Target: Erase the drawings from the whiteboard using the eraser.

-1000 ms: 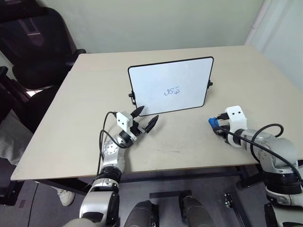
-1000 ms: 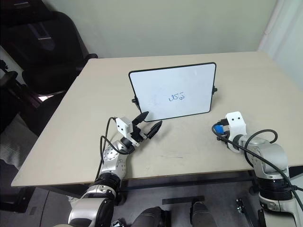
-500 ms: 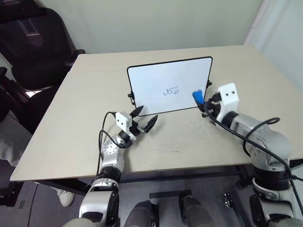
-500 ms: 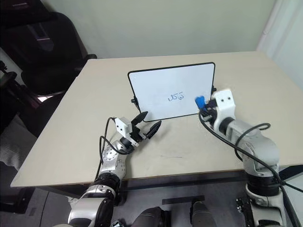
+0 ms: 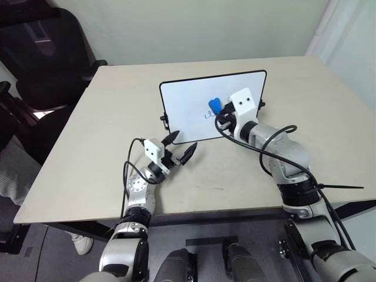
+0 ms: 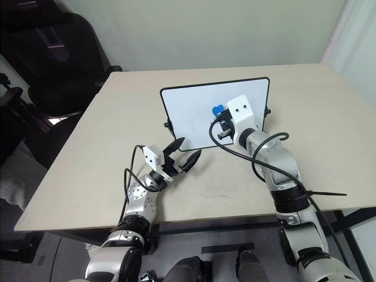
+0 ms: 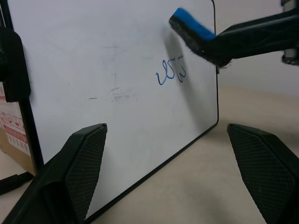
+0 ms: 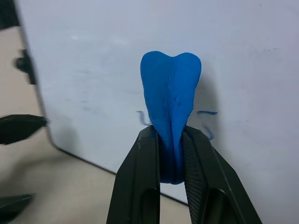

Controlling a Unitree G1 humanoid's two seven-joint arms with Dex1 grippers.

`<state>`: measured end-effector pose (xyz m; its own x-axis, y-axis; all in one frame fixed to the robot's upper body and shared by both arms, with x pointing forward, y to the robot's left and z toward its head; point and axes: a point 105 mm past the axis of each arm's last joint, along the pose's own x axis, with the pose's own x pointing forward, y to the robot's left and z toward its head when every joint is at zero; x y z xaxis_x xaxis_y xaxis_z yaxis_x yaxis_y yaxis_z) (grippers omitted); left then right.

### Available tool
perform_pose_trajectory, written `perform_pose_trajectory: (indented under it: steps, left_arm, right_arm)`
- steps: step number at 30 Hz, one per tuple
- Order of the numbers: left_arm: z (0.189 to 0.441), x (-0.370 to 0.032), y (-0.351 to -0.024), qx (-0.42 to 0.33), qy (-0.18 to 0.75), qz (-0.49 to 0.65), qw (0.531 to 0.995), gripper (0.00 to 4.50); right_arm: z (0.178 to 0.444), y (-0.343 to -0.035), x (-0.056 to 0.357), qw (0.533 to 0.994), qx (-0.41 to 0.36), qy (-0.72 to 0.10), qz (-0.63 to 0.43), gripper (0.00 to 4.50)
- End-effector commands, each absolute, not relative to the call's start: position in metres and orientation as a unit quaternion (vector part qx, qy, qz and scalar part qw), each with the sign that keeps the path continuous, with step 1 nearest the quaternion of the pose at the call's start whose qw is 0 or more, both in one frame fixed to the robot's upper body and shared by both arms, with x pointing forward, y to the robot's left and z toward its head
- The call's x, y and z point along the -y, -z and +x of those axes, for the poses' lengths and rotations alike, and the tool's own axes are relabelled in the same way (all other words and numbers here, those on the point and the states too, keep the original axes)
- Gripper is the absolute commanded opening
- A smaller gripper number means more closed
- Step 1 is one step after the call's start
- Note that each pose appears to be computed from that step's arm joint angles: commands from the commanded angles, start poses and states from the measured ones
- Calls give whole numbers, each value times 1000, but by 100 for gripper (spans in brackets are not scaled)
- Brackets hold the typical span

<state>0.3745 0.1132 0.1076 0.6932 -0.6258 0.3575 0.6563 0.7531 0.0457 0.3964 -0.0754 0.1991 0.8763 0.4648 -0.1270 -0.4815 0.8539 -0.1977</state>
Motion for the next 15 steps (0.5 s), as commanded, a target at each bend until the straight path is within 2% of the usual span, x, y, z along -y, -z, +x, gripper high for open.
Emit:
perform_pose_trajectory:
  steps: [1, 5, 9, 15]
  left_arm:
    - [370, -117, -97, 169, 336, -54, 925, 450]
    - [369, -118, -97, 170, 333, -53, 926, 450]
    - [369, -119, -97, 171, 332, -53, 926, 450]
    - [369, -120, -97, 171, 329, -52, 927, 450]
  right_arm:
    - [403, -217, 78, 967, -3, -225, -119, 39]
    - [410, -208, 81, 968, -21, -211, -131, 39]
    - [413, -184, 83, 966, -62, -205, -142, 39]
    - [405, -159, 82, 959, -99, -222, -144, 39]
